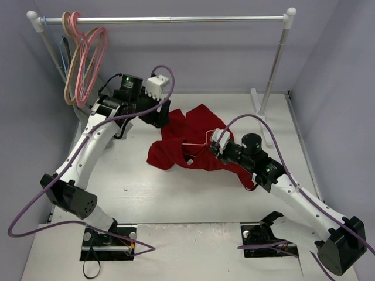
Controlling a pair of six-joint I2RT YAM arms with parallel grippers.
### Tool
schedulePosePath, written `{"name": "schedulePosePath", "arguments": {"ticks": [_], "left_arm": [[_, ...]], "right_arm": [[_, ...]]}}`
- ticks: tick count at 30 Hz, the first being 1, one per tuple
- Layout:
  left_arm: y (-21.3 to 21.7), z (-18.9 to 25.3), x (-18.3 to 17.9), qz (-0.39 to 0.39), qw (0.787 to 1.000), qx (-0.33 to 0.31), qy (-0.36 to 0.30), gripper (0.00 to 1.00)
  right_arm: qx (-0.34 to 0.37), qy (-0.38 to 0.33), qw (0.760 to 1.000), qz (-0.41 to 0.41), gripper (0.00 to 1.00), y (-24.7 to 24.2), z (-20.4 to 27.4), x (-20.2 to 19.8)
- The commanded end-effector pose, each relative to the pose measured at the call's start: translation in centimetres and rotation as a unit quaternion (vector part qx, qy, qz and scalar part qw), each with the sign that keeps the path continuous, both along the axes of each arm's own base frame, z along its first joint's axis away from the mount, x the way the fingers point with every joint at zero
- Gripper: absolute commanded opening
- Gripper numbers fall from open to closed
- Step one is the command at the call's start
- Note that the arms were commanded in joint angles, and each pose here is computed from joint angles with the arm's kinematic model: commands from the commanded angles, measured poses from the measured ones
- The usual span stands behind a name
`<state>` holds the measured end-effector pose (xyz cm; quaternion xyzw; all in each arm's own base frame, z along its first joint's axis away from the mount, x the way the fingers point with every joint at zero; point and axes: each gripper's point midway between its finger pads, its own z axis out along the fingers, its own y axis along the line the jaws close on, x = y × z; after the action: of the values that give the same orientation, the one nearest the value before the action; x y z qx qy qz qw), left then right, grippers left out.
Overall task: Place the t-shirt on the hanger
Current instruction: Place tshirt on hanger
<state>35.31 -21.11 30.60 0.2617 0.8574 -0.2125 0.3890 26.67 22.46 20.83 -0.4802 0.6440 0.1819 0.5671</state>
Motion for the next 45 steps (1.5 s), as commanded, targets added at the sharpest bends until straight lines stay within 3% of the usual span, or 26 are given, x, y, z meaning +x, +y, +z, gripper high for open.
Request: {"name": "schedulePosePath", "arguments": {"ticks": [1, 9, 16, 22, 41, 45], "left_arm": [[-0.1, 0.5, -4.1, -0.158, 0.986, 0.025, -0.046, 0.65], [-0.1, -3.8, -6.0, -0.247, 0.968, 0.048, -0.017, 0.64], [-0.6, -4.7, -3.8, -0.25, 0.962, 0.056, -0.097, 0.57], [-1.0, -5.4, -3.8, -0.272, 0.954, 0.053, -0.113, 0.55], [-3.4, -8.7, -5.8, -0.336, 0.94, -0.004, -0.055, 0.5], [-3.9, -8.3, -5.5, -0.339, 0.939, -0.011, -0.064, 0.41]], "right_arm": [[0.044, -0.069, 0.997, 0.012, 0.0, 0.9, 5.7, 1.2], [0.049, -0.066, 0.996, 0.026, 0.0, 1.2, 6.5, 1.0], [0.051, -0.058, 0.996, 0.037, 0.0, 1.4, 6.7, 0.6], [0.052, -0.057, 0.996, 0.037, 0.0, 1.4, 6.7, 0.6], [0.05, -0.057, 0.996, 0.042, 0.0, 1.8, 7.1, 0.9], [0.05, -0.052, 0.996, 0.048, 0.0, 2.0, 7.0, 0.8]]}}
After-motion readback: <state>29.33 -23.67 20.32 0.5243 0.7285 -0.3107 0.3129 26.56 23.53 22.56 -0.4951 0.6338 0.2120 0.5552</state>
